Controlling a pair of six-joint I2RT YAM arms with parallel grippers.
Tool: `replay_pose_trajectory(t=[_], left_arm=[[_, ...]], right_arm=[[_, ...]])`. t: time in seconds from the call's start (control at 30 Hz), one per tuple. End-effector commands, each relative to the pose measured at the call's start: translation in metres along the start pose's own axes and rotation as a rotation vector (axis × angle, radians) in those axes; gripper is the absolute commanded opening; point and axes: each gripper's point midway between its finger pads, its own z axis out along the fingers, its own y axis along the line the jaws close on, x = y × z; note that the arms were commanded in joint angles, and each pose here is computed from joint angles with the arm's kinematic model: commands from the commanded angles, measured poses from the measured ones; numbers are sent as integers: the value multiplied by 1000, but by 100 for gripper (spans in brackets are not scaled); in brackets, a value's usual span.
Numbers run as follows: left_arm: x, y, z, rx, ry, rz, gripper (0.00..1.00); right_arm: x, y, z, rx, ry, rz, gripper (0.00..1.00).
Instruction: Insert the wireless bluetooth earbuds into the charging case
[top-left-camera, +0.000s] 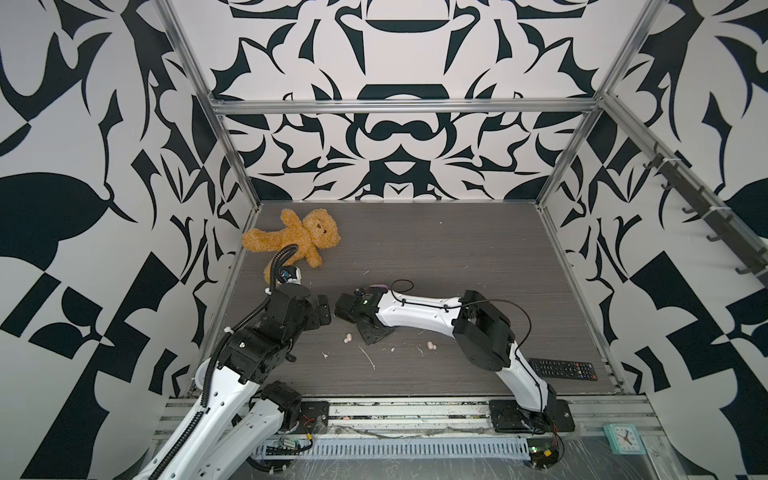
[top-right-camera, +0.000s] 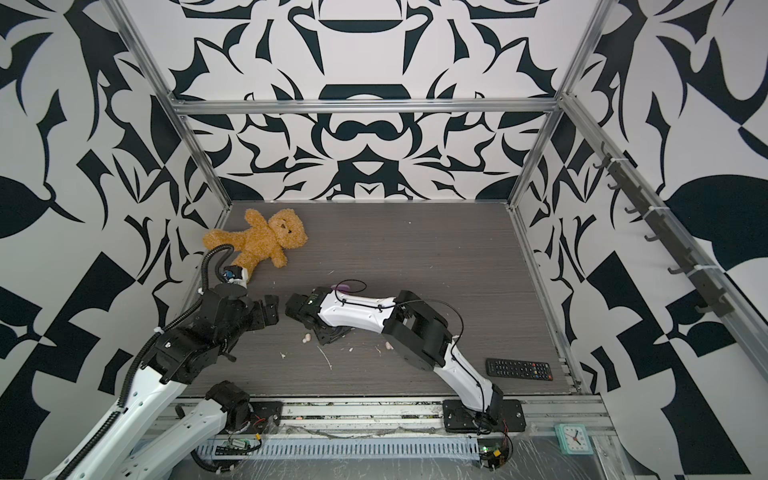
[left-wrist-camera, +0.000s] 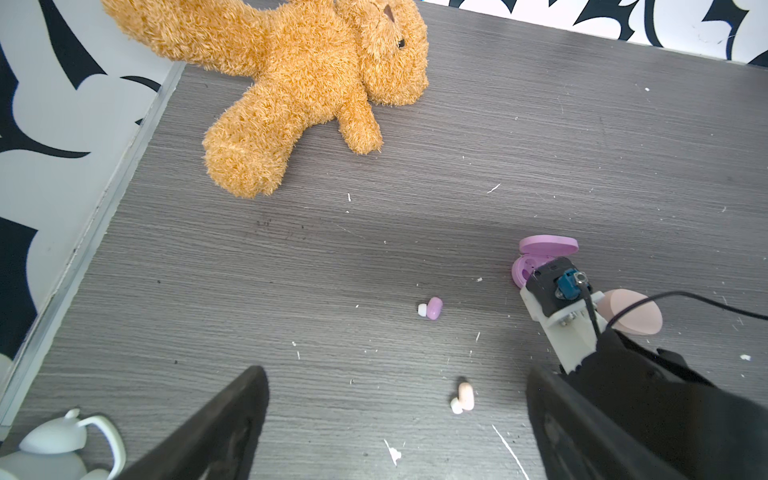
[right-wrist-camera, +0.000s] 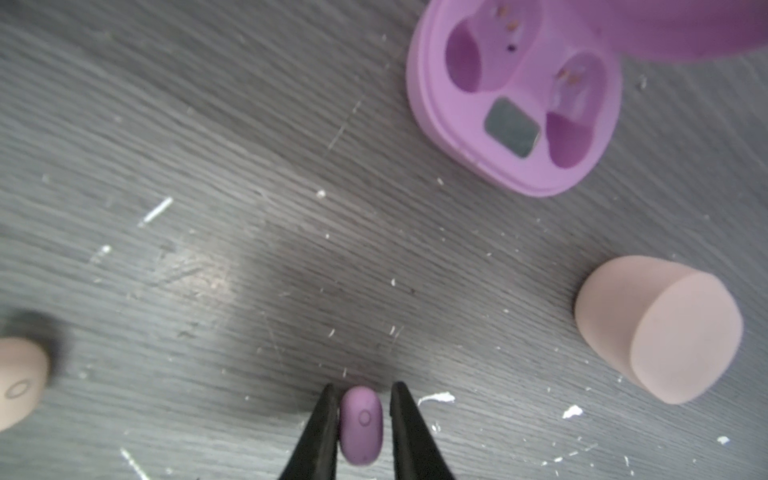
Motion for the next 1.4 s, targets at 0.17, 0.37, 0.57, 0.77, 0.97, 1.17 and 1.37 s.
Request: replay_pose_trajectory(t=[0.17, 0.37, 0.57, 0.77, 0.97, 1.17, 1.37], left_arm=[[2, 0, 1, 0, 6, -5, 99], [1, 0, 0, 2, 4, -5, 99], [1, 0, -1, 4, -1, -7, 99], [0, 0, -2, 7, -8, -9, 99], [0, 0, -2, 7, -7, -10, 99], [2, -2, -1, 17, 2, -6, 99], [4, -3, 0, 26, 9, -6, 99]], right_arm=[[6, -6, 5, 1, 44, 18, 17], [5, -8, -3, -19, 31, 36, 13], [-6, -14, -19, -23, -21, 49, 0], [-19, -22, -41, -69, -113, 82, 0], [-33, -22, -64, -174, -214, 64, 0], [-46, -29, -73, -179, -270, 22, 0], [-61, -35, -82, -229, -361, -5, 0]])
